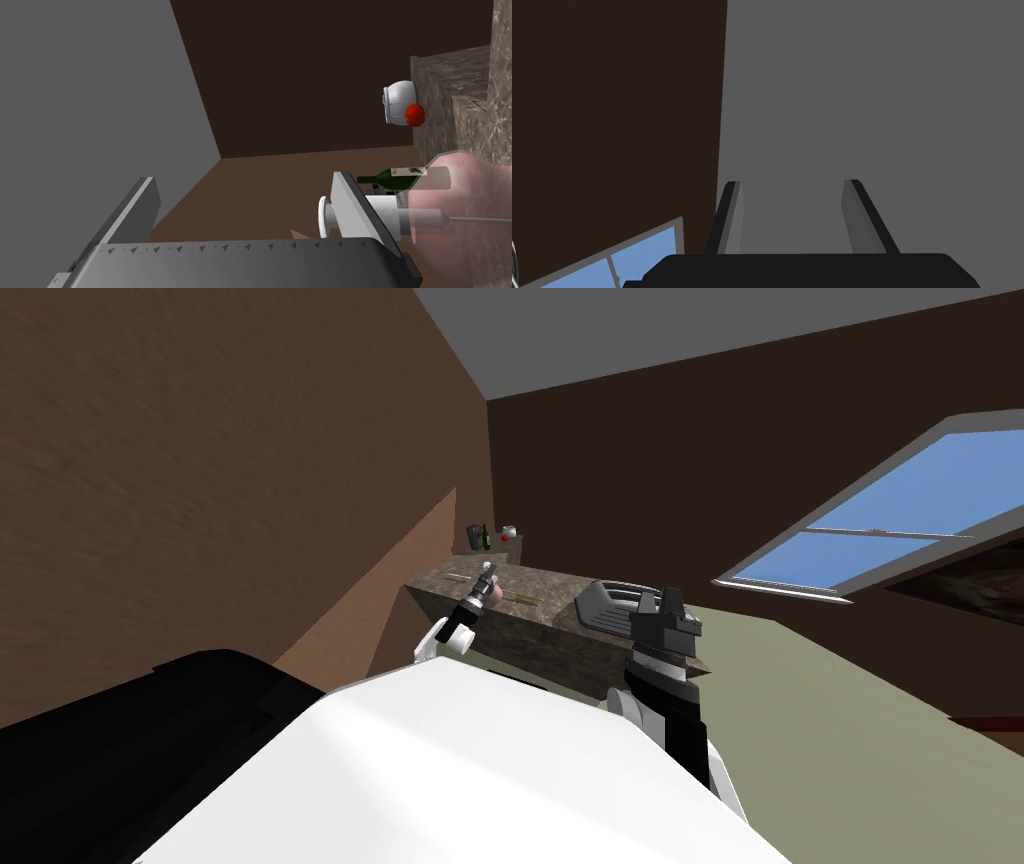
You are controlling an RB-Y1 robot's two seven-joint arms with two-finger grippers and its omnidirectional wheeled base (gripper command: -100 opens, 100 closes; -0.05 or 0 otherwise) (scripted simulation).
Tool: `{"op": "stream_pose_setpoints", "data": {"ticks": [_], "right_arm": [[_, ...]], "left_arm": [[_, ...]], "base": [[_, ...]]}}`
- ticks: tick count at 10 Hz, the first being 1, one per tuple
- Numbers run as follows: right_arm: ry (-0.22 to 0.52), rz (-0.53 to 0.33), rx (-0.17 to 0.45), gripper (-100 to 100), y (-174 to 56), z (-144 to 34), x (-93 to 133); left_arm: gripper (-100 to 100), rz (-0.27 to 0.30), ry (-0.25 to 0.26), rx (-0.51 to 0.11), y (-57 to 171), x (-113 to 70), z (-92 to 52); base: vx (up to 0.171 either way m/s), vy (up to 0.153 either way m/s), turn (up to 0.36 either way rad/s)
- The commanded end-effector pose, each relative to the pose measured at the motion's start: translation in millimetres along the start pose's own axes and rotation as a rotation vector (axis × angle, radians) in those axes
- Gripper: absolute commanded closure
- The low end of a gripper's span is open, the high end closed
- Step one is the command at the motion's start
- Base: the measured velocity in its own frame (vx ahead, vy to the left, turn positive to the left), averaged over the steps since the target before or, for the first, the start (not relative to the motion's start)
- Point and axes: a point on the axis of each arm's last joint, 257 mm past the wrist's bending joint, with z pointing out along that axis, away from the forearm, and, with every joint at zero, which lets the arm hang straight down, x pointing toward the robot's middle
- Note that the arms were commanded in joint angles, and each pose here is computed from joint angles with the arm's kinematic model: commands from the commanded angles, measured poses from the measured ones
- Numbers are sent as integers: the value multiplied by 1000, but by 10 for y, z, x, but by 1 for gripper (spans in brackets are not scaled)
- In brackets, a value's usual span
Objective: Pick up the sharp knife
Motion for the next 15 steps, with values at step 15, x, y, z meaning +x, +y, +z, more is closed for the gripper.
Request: {"op": "stream_pose_setpoints", "data": {"ticks": [15], "right_arm": [[0,0,0,0,0,0,0]], "left_arm": [[-100,-40,0,-353,906,-44,201]], "base": [[-8,-16,-66]]}}
